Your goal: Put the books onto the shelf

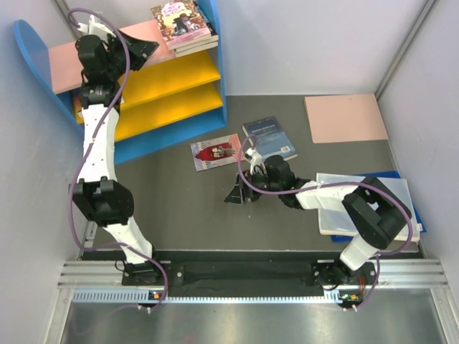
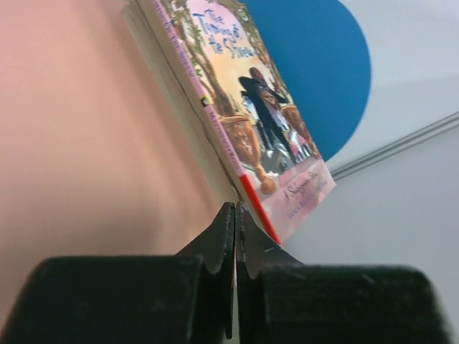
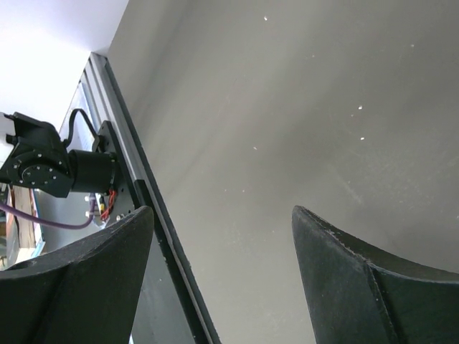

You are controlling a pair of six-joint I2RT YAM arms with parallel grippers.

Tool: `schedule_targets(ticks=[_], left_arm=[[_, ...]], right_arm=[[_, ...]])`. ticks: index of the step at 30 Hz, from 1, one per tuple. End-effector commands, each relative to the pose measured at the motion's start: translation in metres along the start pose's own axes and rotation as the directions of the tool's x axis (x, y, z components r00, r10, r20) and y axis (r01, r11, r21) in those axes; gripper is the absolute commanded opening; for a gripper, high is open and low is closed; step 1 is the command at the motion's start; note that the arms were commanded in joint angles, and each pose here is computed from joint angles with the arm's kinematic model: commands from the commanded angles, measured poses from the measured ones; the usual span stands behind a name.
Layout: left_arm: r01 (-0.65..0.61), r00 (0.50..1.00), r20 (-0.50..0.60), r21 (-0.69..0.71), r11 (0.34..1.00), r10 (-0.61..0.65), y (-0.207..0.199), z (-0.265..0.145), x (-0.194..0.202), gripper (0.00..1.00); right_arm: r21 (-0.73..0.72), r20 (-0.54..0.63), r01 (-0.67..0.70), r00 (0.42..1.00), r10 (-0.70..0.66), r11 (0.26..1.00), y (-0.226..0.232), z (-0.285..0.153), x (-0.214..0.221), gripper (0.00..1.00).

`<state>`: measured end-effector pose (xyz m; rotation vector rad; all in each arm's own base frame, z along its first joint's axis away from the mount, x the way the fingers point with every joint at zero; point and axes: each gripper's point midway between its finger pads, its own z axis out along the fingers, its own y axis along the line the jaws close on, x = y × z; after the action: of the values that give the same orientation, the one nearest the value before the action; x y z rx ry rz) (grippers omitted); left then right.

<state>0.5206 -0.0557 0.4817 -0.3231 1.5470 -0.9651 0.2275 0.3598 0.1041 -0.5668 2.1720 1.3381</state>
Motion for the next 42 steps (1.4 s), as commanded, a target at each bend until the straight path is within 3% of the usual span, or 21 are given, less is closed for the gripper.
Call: schedule_targets(ticks=[1, 34, 42], left_arm=[[-0.003, 0.999, 0.043, 0.093, 0.996, -0.001, -0.022, 0.006, -0.015, 0.00], [0.027, 0.996, 0.078, 0.143, 0.989, -0.039, -0.027, 0.041, -0.006, 0.00], [-0.015, 0.985, 0.171, 0.118, 0.993, -0.005, -0.032, 0.027, -0.020, 0.00]], right_arm=[[-0.061, 0.045, 0.055, 0.998, -0.052, 0.997, 0.018, 0.004, -0.016, 0.77], [-0.072, 0.036, 0.053, 0.998, -0.051, 0.996, 0.019, 0.004, -0.013, 0.79], [-0.074, 0.028, 0.051, 0.998, -0.049, 0.996, 0.017, 0.005, -0.012, 0.79]])
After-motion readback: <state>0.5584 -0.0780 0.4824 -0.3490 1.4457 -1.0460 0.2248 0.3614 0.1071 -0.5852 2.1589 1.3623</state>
